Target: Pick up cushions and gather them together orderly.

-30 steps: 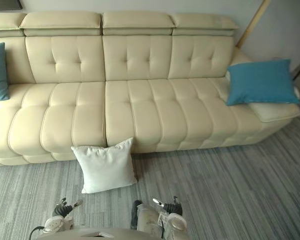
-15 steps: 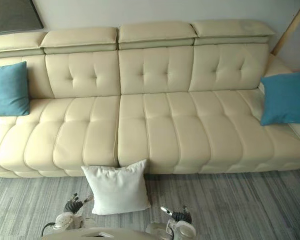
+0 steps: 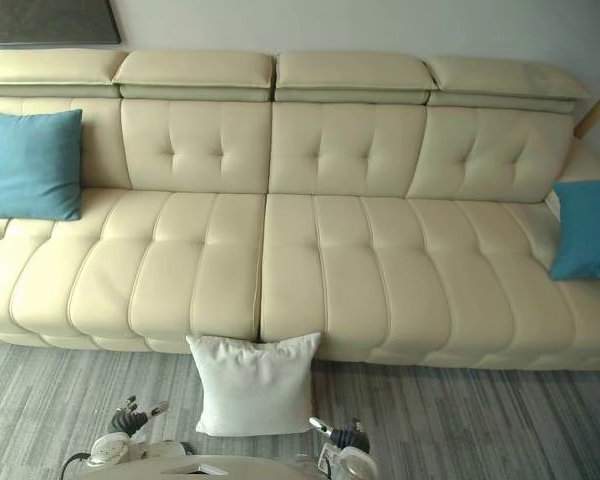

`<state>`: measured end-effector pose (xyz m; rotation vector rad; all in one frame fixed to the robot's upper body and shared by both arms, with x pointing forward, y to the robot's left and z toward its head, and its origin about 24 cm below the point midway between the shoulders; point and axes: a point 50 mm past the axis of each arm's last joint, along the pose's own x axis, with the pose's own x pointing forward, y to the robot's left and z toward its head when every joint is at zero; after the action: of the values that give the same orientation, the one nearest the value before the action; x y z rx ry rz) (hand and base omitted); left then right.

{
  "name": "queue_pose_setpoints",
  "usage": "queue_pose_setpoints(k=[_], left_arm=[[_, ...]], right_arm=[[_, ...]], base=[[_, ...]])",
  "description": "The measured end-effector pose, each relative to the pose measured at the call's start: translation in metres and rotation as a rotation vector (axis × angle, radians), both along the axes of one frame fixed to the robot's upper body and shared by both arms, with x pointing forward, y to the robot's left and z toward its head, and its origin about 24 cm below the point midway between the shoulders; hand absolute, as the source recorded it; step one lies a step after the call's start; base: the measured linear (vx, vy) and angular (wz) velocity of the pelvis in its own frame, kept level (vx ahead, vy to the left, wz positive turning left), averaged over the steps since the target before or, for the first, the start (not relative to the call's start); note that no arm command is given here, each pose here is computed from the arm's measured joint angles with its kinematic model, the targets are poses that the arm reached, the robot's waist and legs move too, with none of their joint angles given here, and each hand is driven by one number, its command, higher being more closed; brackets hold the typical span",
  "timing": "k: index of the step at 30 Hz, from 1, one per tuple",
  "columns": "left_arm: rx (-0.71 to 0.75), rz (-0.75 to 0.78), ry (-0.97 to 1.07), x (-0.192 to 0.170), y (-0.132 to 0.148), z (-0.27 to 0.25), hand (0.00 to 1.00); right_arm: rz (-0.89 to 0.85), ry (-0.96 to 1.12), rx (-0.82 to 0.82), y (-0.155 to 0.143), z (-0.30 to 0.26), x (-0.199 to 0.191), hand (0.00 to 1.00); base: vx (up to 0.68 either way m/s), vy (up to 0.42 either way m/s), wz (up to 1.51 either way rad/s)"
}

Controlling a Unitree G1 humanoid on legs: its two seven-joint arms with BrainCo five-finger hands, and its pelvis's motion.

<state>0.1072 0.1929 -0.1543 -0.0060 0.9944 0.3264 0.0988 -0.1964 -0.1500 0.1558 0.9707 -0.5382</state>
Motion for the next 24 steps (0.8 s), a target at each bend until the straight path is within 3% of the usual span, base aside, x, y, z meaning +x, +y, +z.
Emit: queue_pose_setpoints(k=[9, 14, 18, 21, 24], left_arm=[[-0.001, -0.042, 0.017, -0.004, -0.004, -0.002, 0.0], [0.027, -0.048, -0.023, 0.013, 0.002, 0.003, 0.0], [0.028, 0.006, -0.213, 0.072, 0.003, 0.03, 0.0], [0.019, 0.067, -0.38, 0.111, 0.01, 0.058, 0.0], [0.055, 0.124, -0.605, 0.153, 0.034, 0.105, 0.0]], right_arm=[[0.054, 0.022, -0.042, -0.007, 0.0, 0.001, 0.0], [0.177, -0.015, -0.076, 0.003, 0.005, 0.026, 0.0], [0.296, -0.208, -0.171, 0.005, 0.04, 0.101, 0.0], [0.294, -0.39, -0.271, -0.007, 0.081, 0.147, 0.0], [0.246, -0.555, -0.357, -0.022, 0.125, 0.182, 0.0]], base=[[-0.04, -0.003, -0.01], [0.0, 0.052, 0.01], [-0.14, 0.037, -0.07], [-0.25, 0.161, -0.3], [-0.21, 0.117, -0.18]])
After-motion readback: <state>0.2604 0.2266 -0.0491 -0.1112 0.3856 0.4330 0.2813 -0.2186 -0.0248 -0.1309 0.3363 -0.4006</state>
